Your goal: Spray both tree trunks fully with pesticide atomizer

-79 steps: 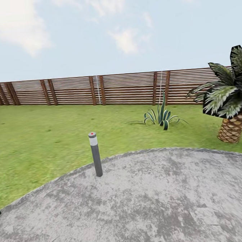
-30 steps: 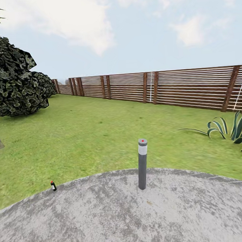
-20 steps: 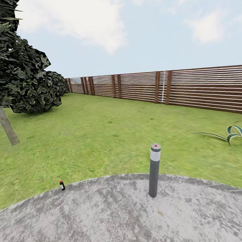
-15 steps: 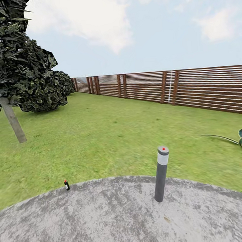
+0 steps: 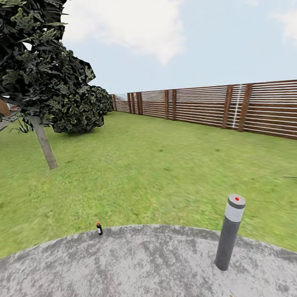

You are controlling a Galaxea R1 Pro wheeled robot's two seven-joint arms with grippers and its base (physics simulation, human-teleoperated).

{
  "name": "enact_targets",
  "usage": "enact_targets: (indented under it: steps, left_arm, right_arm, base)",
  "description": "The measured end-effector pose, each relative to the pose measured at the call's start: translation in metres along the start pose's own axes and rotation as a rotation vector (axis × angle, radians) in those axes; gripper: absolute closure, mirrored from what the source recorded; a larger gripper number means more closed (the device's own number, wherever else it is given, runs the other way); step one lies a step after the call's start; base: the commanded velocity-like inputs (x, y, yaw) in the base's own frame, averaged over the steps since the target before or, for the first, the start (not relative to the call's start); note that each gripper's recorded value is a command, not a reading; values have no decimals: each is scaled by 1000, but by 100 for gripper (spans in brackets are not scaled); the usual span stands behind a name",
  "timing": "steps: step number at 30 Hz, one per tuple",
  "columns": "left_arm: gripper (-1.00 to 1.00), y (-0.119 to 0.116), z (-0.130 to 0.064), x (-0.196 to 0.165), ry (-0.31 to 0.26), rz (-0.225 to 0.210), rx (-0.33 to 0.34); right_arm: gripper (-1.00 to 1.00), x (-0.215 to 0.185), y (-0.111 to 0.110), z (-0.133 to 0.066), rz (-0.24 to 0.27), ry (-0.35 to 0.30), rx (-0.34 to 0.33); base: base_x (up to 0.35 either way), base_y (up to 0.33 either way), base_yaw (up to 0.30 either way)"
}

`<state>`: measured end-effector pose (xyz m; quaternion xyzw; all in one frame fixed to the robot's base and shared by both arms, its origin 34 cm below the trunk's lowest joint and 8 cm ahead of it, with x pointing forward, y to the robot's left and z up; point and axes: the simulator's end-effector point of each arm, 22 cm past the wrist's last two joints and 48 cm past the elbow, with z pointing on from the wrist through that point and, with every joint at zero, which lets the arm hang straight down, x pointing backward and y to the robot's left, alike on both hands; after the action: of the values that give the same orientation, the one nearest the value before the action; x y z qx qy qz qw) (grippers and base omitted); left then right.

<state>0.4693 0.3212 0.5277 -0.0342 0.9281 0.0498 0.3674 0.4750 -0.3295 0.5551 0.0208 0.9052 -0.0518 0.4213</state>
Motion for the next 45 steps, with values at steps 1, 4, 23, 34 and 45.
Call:
enact_targets:
  steps: [1,4,23,34,45]
  left_arm:
    - [-100,0,0,0,0,0,0]
    - [-100,0,0,0,0,0,0]
    - [-100,0,0,0,-1,0,0]
    - [-100,0,0,0,0,0,0]
    - [-100,0,0,0,0,0,0]
  right_arm:
    - [-100,0,0,0,0,0,0]
    - [-100,0,0,0,0,0,1]
    - [-100,0,0,0,0,0,0]
    - [-100,-1,1,0,4,-3,-3]
    - [-100,-1,1,0,4,-1,-3]
  base:
    - [338,78,278]
    - [338,79,190]
    - [338,79,11]
    - [319,142,0]
    - [295,188,0]
